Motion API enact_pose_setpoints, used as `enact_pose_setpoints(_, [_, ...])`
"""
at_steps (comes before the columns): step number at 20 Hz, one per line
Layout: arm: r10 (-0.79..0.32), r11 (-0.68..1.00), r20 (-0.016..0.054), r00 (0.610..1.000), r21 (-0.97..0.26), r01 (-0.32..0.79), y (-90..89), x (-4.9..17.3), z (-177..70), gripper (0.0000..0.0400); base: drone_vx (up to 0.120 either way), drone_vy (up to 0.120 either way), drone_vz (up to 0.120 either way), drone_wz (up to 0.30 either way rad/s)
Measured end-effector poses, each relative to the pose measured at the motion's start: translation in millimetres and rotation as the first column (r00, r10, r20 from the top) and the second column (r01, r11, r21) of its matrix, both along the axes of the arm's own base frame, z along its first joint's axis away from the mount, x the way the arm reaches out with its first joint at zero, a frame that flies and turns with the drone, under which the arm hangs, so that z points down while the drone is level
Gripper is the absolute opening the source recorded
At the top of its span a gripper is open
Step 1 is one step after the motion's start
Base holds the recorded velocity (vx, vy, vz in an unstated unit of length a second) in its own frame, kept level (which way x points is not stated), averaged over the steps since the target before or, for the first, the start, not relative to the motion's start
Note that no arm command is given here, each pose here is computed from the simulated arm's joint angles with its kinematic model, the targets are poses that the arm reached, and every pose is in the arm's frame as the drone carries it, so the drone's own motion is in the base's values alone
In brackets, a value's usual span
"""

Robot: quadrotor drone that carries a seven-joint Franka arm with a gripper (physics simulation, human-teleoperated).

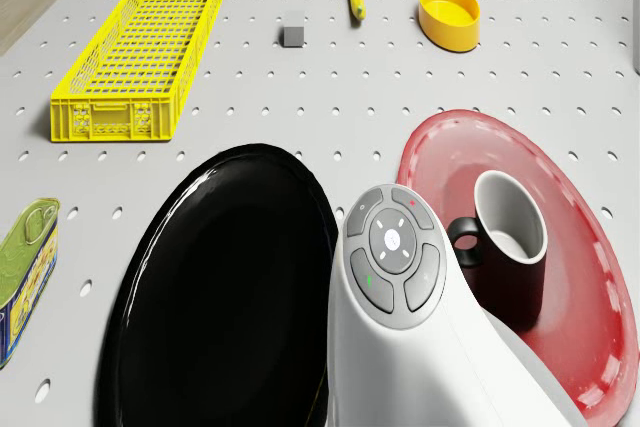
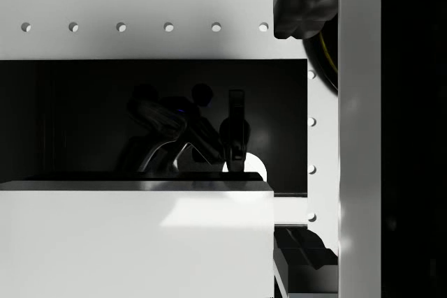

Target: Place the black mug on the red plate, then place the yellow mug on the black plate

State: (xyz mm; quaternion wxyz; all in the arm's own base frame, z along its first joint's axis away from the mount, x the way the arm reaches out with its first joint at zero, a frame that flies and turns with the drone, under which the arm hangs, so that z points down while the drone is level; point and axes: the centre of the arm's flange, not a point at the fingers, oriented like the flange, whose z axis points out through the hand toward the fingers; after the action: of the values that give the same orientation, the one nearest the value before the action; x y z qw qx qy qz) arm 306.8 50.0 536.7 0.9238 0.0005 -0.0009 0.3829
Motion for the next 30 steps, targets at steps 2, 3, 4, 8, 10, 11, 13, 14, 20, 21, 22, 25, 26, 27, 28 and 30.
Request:
enact_pose_setpoints(2, [0.000,1.000,0.0000,1.000,0.000,0.000,0.0,0.0,0.0,0.0400,-0.120,0.120,0.000,0.000])
enact_pose_setpoints(3, [0.000,1.000,0.0000,1.000,0.000,0.000,0.0,0.0,0.0,0.0400,-0.120,0.120,0.000,0.000])
enact_pose_setpoints(4, [0.000,1.000,0.0000,1.000,0.000,0.000,0.0,0.0,0.0,0.0400,-0.120,0.120,0.000,0.000])
enact_pose_setpoints(8, [0.000,1.000,0.0000,1.000,0.000,0.000,0.0,0.0,0.0,0.0400,-0.120,0.120,0.000,0.000])
enact_pose_setpoints(10, [0.000,1.000,0.0000,1.000,0.000,0.000,0.0,0.0,0.0,0.0400,-0.120,0.120,0.000,0.000])
enact_pose_setpoints(11, [0.000,1.000,0.0000,1.000,0.000,0.000,0.0,0.0,0.0,0.0400,-0.120,0.120,0.000,0.000])
enact_pose_setpoints(13, [0.000,1.000,0.0000,1.000,0.000,0.000,0.0,0.0,0.0,0.0400,-0.120,0.120,0.000,0.000])
enact_pose_setpoints(14, [0.000,1.000,0.0000,1.000,0.000,0.000,0.0,0.0,0.0,0.0400,-0.120,0.120,0.000,0.000])
enact_pose_setpoints(20, [0.000,1.000,0.0000,1.000,0.000,0.000,0.0,0.0,0.0,0.0400,-0.120,0.120,0.000,0.000])
enact_pose_setpoints(21, [0.000,1.000,0.0000,1.000,0.000,0.000,0.0,0.0,0.0,0.0400,-0.120,0.120,0.000,0.000])
enact_pose_setpoints(22, [0.000,1.000,0.0000,1.000,0.000,0.000,0.0,0.0,0.0,0.0400,-0.120,0.120,0.000,0.000])
enact_pose_setpoints(25, [0.000,1.000,0.0000,1.000,0.000,0.000,0.0,0.0,0.0,0.0400,-0.120,0.120,0.000,0.000])
enact_pose_setpoints(26, [0.000,1.000,0.0000,1.000,0.000,0.000,0.0,0.0,0.0,0.0400,-0.120,0.120,0.000,0.000])
enact_pose_setpoints(27, [0.000,1.000,0.0000,1.000,0.000,0.000,0.0,0.0,0.0,0.0400,-0.120,0.120,0.000,0.000])
enact_pose_setpoints(28, [0.000,1.000,0.0000,1.000,0.000,0.000,0.0,0.0,0.0,0.0400,-0.120,0.120,0.000,0.000])
enact_pose_setpoints(30, [0.000,1.000,0.0000,1.000,0.000,0.000,0.0,0.0,0.0,0.0400,-0.120,0.120,0.000,0.000])
